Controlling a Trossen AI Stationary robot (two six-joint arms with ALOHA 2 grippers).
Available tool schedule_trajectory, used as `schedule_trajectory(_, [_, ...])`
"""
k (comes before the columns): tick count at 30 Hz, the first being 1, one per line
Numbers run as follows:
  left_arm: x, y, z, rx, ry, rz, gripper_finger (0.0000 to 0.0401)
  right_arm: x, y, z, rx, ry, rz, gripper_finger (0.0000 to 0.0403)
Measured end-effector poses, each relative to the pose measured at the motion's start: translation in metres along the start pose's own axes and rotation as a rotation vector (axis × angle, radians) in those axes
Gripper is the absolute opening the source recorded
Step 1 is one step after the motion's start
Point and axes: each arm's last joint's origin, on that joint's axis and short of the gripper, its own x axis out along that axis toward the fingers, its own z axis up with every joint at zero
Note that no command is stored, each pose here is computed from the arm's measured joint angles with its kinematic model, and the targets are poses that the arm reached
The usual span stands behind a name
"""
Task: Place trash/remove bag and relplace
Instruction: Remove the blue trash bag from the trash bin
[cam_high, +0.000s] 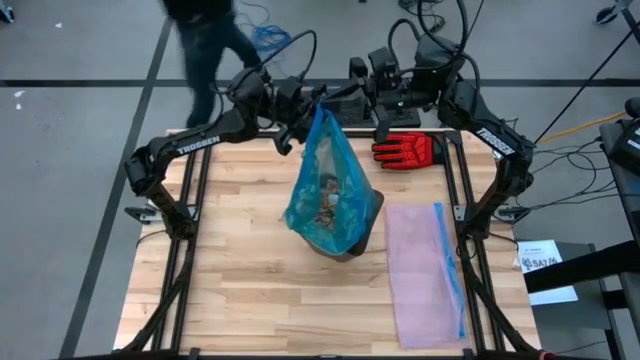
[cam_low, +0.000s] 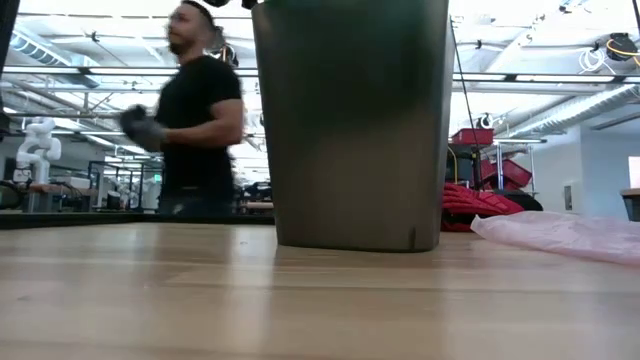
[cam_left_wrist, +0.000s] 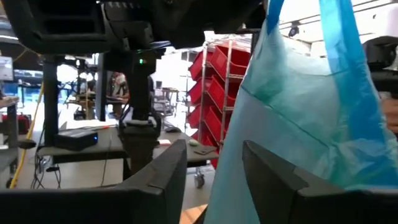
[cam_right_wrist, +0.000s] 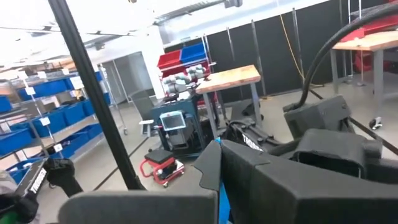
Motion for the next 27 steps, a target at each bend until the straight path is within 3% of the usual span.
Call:
schedule_trajectory(8, [0.009, -0.005, -0.005, 0.045, 0.013, -0.001, 0.0014, 0.000, 0.002, 0.005, -0.029, -0.045, 0.019, 0.0000])
schedule_trajectory(20, [0.007, 0.001, -0.018, 0.002, 0.093, 0.068, 0.0001, -0.002, 0.004, 0.011, -0.053, -0.084, 0.030, 0.0000])
schedule_trajectory(24, [0.001, 0.002, -0.009, 0.023, 0.057, 0.014, 0.0001, -0.003, 0.005, 0.012, -0.058, -0.085, 0.046, 0.0000])
schedule_trajectory(27, [-0.011, 0.003, 0.005, -0.040, 0.007, -0.027, 0.0001, -0.003, 0.005, 0.012, -0.051, -0.083, 0.054, 0.0000])
